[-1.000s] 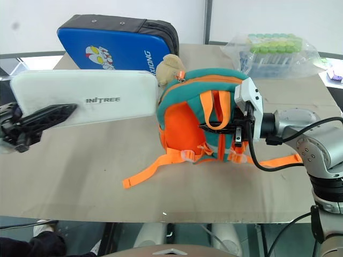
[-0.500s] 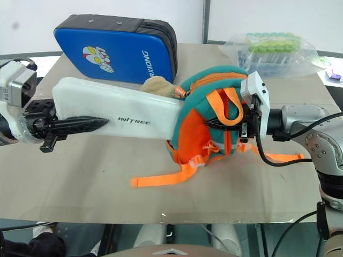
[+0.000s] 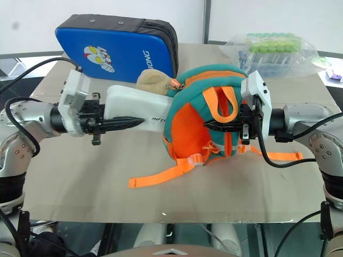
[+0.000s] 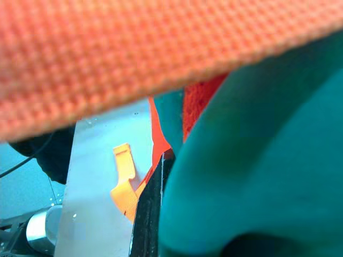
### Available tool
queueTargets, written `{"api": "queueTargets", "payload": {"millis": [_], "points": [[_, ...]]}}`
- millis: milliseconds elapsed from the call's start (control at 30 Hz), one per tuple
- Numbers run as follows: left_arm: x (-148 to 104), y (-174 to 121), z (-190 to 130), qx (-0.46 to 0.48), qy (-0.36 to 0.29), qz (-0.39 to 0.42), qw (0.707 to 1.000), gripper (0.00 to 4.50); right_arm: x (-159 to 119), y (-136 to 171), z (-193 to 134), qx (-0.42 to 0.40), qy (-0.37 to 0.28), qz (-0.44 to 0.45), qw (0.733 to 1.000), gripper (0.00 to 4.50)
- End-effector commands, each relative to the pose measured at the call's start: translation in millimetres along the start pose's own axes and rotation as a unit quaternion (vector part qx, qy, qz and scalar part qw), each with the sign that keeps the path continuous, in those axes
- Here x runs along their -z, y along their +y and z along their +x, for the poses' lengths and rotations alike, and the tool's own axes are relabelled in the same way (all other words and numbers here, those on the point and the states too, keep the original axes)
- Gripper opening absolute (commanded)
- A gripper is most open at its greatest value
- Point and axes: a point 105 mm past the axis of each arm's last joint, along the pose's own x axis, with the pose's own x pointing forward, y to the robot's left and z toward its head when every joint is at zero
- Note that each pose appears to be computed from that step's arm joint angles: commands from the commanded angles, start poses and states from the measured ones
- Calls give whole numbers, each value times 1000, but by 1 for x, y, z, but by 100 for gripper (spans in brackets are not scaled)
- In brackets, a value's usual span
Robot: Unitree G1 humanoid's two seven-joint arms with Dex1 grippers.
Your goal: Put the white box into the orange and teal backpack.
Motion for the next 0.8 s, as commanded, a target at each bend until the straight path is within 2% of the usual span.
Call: {"api": "queueTargets", "payload": {"millis": [33,100,167,267,300,333,367,500,633,733,800], "points": [[-14,-6,23,1,-2,48,999,109,-14,7,-1,-5,-22,-33,999,6],[-19,-3,54,2,-8,56,998,109,-12,9,3,-7,-25,-36,999,6],[-17,-5,81,15,12,86,996,109,-11,10,6,-7,-31,-37,999,6],[-12,7,104,-8,25,103,994,109,-11,8,8,8,-39,-35,999,6],[-15,4,107,5,6,87,996,159,-8,5,8,19,-35,-36,999,2],[-17,3,105,9,-6,65,998,210,-6,0,9,40,-31,-41,998,0],[-15,5,97,6,-3,60,998,242,-4,-9,8,69,-28,-43,996,0],[-6,13,38,-18,10,9,1000,440,4,-30,5,129,-20,-47,990,0],[-10,12,-2,-19,-2,-49,999,449,8,-34,7,139,-24,-47,989,0],[-40,6,-28,4,-57,-61,996,449,9,-34,10,139,-26,-49,989,0],[-50,12,-24,-13,-69,-34,997,449,9,-34,12,137,-24,-53,989,0]]}}
